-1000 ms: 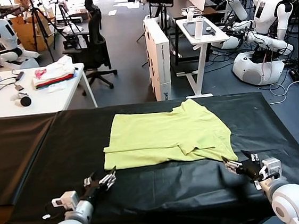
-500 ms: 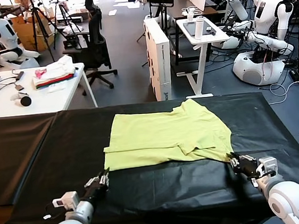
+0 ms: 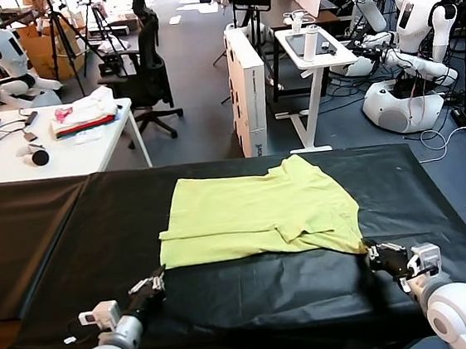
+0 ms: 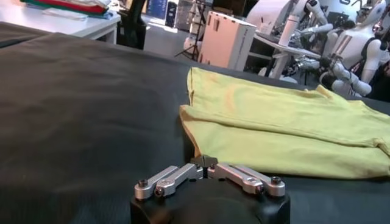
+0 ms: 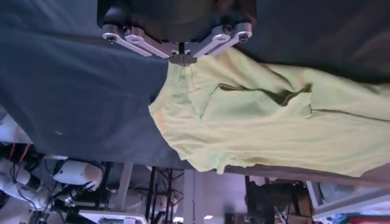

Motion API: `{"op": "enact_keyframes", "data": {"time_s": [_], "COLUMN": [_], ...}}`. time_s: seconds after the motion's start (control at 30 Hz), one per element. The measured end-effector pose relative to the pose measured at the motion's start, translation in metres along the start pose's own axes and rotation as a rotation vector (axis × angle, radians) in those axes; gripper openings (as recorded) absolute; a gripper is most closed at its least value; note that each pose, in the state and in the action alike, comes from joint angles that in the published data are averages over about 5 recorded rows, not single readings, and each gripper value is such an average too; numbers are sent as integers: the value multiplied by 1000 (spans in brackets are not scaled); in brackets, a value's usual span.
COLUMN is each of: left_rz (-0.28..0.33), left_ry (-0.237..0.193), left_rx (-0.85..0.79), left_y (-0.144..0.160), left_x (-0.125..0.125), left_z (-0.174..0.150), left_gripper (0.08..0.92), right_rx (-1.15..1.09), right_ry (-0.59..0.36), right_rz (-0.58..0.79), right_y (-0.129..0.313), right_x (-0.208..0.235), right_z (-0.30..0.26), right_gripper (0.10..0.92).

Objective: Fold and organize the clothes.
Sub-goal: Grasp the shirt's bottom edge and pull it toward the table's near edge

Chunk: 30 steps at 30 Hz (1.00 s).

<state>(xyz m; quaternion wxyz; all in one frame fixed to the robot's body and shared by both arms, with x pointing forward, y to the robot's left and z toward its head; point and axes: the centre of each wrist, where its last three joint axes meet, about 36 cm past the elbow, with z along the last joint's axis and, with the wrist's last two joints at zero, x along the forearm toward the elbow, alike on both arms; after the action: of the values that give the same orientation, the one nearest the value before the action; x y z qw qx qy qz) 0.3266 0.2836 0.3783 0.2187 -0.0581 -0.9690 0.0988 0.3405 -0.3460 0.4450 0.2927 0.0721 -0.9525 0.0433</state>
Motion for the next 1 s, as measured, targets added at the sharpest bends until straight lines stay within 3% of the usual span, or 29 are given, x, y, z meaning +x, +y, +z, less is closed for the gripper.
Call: {"op": "enact_keyframes", "data": {"time_s": [0.07,0.17,0.47,0.57,1.0], "left_rz": [0,0,-3,-4,-12], "left_ry": [0,2,8,11,42], "left_rx": [0,0,-4,-9,-83], "left_y": [0,0,1,2,11], "left_x": [0,0,2,4,35], "left_z": [0,1,4,5,3], "left_gripper": [146,146,146,146,146], "right_rx": [-2,-3,9,7,16], "right_ry": [3,6,11,16,116], "right_rz": [-3,-7,-12,-8,8], "right_y": [0,0,-2,-4,-9], "right_x": [-2,-3,4,9,43], "right_z": [1,2,0,-2,-8], "right_gripper": [795,784,239,145,140]}}
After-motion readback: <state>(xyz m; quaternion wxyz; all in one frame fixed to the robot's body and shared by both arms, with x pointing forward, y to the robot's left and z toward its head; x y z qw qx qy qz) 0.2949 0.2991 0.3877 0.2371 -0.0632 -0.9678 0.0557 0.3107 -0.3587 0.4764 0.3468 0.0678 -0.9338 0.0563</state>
